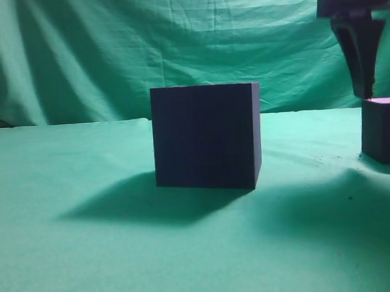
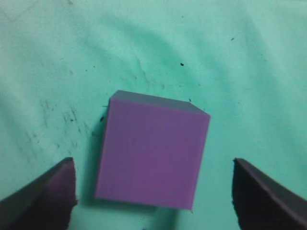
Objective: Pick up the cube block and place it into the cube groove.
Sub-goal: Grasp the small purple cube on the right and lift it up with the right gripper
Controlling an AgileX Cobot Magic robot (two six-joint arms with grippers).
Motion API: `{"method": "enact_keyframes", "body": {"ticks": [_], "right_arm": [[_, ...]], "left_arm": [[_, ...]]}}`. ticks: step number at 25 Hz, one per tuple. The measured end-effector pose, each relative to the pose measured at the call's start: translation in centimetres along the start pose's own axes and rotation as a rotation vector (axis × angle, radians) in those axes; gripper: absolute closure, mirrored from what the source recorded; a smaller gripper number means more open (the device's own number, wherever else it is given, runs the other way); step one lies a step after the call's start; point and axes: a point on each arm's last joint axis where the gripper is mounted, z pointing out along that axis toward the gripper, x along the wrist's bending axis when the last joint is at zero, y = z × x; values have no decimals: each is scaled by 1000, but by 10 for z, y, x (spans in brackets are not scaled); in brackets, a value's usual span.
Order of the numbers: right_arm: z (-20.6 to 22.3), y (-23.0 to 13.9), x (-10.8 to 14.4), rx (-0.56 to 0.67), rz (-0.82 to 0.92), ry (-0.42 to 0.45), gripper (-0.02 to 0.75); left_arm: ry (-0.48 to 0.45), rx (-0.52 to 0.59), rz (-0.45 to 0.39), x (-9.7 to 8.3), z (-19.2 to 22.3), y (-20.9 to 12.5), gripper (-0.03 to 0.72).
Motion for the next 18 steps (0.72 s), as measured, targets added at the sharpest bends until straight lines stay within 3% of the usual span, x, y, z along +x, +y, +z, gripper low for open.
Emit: {"method": "enact_keyframes", "body": {"ticks": [3, 7, 14, 18], "right_arm": [[15, 3, 3, 19, -5, -4, 161], [25, 5, 5, 38, 5, -11, 302], [16, 15, 6, 38, 26, -19, 316], [-20, 32, 16, -25, -20, 2, 316]], "left_arm": [[0, 0, 0, 0, 0, 0, 688], [0, 0, 0, 0, 0, 0, 688], [0, 0, 0, 0, 0, 0, 688], [0, 0, 0, 0, 0, 0, 688]]}}
